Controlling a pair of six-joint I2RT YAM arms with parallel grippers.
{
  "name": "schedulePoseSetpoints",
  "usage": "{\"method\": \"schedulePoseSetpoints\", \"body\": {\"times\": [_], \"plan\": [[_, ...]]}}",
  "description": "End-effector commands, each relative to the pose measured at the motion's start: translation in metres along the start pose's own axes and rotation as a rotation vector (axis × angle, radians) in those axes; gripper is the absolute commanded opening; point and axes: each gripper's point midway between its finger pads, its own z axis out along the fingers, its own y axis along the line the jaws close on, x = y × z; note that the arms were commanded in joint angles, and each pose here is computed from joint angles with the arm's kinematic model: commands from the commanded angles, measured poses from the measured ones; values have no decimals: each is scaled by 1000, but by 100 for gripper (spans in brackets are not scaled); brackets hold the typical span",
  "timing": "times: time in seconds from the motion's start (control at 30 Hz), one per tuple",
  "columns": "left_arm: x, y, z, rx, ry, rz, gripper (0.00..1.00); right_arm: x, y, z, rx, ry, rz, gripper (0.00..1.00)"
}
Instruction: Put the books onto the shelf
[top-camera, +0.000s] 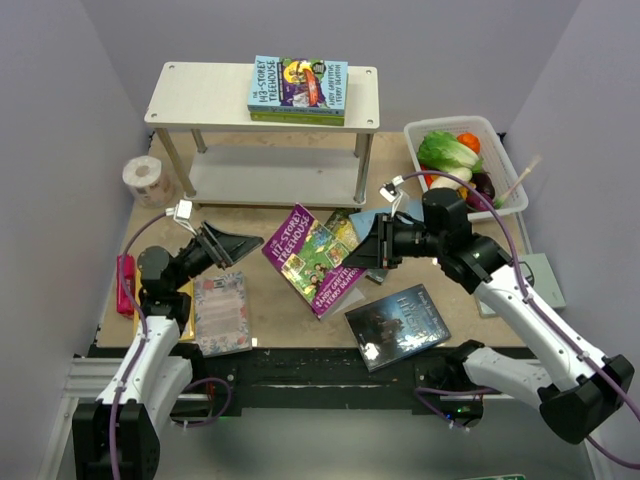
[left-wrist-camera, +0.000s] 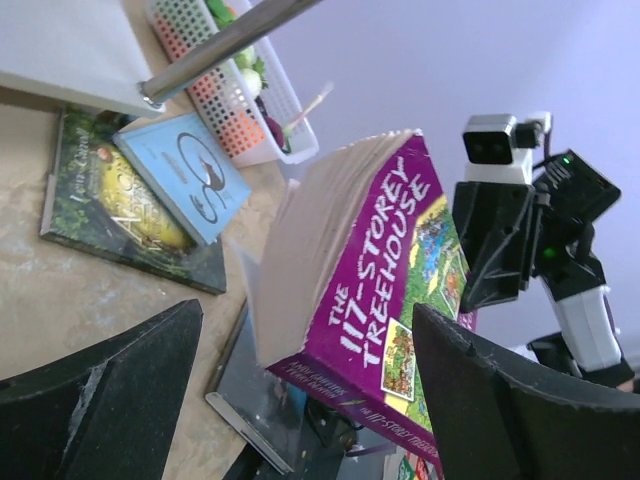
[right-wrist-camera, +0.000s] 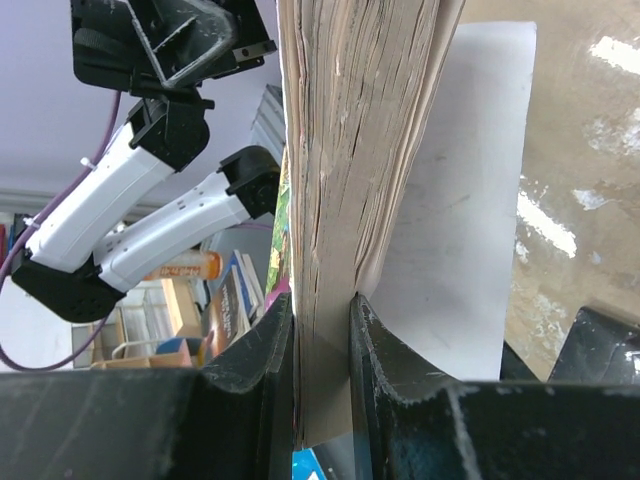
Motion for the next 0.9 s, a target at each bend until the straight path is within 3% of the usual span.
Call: {"method": "schedulePoseSetpoints", "body": {"times": [0.0,0.63,0.73,0.83,0.87], "plan": [[0,-37,-3,151,29,91,91,-14,49,-11,-177,-19,-78,0],[29,-51,1,261,153,107,89,-20,66,-6,-279,38,-105,0],[29,-61,3,300,164,120,82,-16,58,-2,-262,58,-93,0],[28,-73,4,349,168,127,68,-13,52,1,-249,74,-86,0],[28,-75,4,360,169,127,54,-12,51,2,-245,80,-85,0]]}}
